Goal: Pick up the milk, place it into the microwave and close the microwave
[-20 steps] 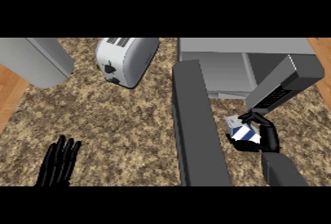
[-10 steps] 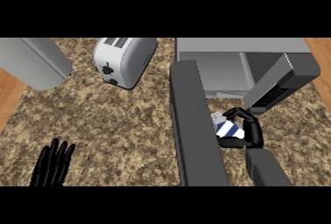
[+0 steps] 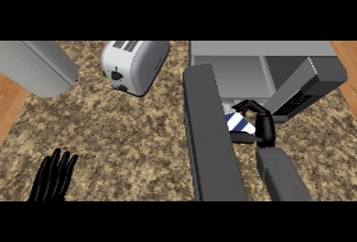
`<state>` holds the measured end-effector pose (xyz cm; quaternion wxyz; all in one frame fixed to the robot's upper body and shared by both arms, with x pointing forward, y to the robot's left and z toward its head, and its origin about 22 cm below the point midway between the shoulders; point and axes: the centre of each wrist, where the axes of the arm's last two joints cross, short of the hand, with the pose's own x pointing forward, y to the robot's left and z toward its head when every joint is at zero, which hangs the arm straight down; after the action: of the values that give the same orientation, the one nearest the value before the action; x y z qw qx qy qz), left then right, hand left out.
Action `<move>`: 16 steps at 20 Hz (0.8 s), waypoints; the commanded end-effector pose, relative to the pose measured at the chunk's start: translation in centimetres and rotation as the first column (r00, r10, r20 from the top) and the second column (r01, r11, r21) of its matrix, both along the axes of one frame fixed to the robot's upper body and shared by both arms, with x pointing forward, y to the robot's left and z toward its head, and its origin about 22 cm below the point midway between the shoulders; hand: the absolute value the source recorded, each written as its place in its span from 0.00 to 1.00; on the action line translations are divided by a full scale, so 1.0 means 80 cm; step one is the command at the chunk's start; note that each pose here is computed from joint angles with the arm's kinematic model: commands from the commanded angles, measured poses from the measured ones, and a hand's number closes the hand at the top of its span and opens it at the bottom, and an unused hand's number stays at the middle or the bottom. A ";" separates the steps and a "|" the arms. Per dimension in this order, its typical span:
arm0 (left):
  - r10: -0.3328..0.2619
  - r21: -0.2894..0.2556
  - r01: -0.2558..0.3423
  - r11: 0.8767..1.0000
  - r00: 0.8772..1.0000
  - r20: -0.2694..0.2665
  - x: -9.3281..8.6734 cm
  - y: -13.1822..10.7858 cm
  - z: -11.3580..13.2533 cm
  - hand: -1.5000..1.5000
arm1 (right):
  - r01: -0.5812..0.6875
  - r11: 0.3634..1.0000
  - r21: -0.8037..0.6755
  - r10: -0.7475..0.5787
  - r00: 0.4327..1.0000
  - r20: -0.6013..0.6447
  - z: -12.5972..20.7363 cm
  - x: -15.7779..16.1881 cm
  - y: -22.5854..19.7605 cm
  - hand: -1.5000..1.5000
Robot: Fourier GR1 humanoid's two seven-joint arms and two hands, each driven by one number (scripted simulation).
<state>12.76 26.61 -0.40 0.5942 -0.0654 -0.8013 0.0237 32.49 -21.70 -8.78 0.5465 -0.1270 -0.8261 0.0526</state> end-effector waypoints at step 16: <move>-0.051 -0.006 0.051 0.999 0.999 -0.008 0.010 0.004 -0.013 0.00 | 0.194 0.925 -0.328 -0.228 0.971 -0.069 0.069 0.091 -0.011 1.00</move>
<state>13.65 26.78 -0.78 0.5952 -0.0805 -0.7993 0.0209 39.15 -22.00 -3.61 0.5629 -0.2591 -0.7753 0.1223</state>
